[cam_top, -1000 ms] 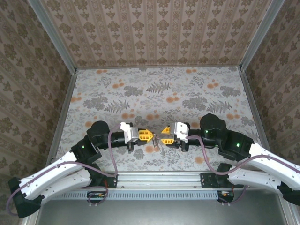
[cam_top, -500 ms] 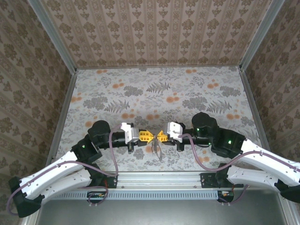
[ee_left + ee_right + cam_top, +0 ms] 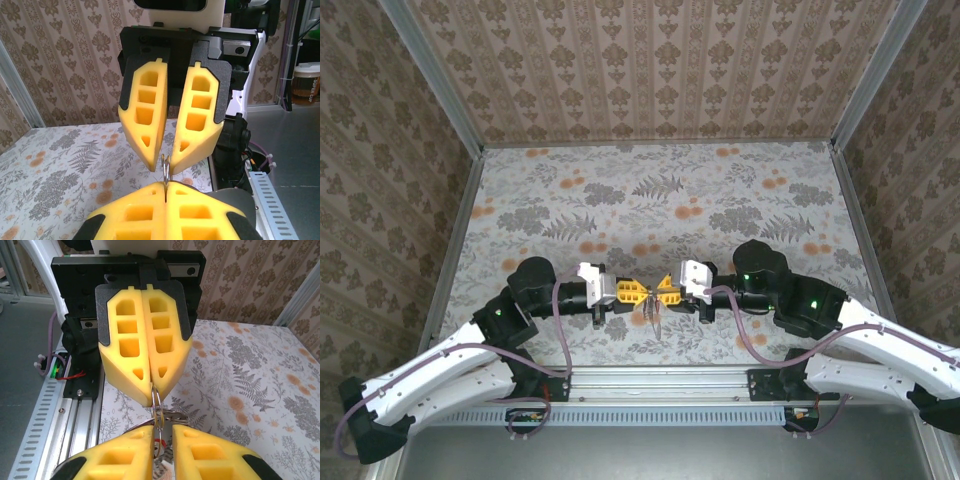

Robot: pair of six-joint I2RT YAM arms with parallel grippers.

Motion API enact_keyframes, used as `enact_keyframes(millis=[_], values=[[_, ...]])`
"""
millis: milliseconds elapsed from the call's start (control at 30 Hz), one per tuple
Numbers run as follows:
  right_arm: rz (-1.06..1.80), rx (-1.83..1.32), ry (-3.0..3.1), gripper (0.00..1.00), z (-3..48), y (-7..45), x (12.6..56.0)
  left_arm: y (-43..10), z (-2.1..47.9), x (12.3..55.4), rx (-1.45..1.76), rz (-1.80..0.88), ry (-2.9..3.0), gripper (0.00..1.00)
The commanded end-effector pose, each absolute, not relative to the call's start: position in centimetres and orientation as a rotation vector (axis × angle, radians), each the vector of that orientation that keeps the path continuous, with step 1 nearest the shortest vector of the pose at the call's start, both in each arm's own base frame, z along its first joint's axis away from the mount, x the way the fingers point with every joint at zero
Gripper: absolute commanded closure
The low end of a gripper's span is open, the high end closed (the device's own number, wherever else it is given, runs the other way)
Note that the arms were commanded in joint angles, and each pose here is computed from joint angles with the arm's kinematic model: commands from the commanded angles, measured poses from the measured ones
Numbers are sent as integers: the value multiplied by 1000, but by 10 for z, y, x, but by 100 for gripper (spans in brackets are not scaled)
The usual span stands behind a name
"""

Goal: Put the keys on the keyring

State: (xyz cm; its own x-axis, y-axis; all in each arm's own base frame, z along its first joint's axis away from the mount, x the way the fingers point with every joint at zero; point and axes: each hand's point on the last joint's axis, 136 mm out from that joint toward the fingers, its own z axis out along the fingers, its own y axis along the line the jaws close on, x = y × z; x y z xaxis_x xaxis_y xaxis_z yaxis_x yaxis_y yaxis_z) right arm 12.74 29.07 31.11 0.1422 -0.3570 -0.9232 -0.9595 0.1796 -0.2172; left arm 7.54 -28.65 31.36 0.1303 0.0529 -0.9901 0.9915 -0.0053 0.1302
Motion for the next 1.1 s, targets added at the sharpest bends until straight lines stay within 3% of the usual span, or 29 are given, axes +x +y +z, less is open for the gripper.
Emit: enact_keyframes(millis=[0,233,533,933,1067], values=[[726,-1352,1418,84,313,289,127,-281,346,70,1272,-1104,1052,100],[723,-1354,1432,88,307,288,127,-279,347,69,1269,-1104,1046,100],[729,-1353,1434,83,303,289,127,-278,348,68,1268,-1103,1046,100],[736,-1347,1424,99,308,291,128,-278,348,68,1274,-1107,1049,100],[734,-1356,1463,100,304,294,132,-278,350,66,1277,-1111,1043,100]])
